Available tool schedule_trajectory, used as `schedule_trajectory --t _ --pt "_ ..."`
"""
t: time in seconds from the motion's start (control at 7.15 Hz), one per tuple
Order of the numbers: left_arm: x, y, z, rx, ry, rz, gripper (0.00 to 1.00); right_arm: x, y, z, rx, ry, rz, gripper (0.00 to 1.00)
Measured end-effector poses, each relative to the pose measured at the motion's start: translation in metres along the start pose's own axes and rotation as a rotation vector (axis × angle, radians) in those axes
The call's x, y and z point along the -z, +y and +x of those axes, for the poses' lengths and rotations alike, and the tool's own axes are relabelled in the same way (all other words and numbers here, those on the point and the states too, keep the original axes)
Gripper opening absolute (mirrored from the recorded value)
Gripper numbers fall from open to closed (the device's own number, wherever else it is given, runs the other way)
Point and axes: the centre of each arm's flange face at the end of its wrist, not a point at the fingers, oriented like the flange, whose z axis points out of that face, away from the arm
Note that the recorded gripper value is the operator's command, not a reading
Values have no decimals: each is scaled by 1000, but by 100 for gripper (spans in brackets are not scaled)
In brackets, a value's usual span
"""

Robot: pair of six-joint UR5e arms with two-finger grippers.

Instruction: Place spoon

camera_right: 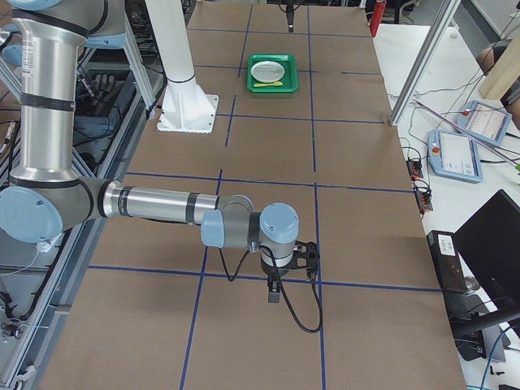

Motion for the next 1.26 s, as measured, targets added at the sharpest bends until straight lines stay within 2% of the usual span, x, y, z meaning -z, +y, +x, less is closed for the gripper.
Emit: schedule_trajectory --t 0.14,0.28,0.42,0.7,0.98,1.26 --pt "26 -19 -46 -82 -61 30 100 0 0 0 0 0 0 100" --pt "39 -28 -101 -168 -108 19 100 0 0 0 0 0 0 100" --pt "41 -34 -159 -228 -127 -12 100 0 0 0 0 0 0 100" --pt "25 -55 -302 -303 -120 -43 100 0 0 0 0 0 0 100" --pt "-5 -23 -410 -284 -91 -53 100 0 0 0 0 0 0 100" --pt "-27 5 -456 -203 -86 -79 100 0 0 0 1 0 1 100"
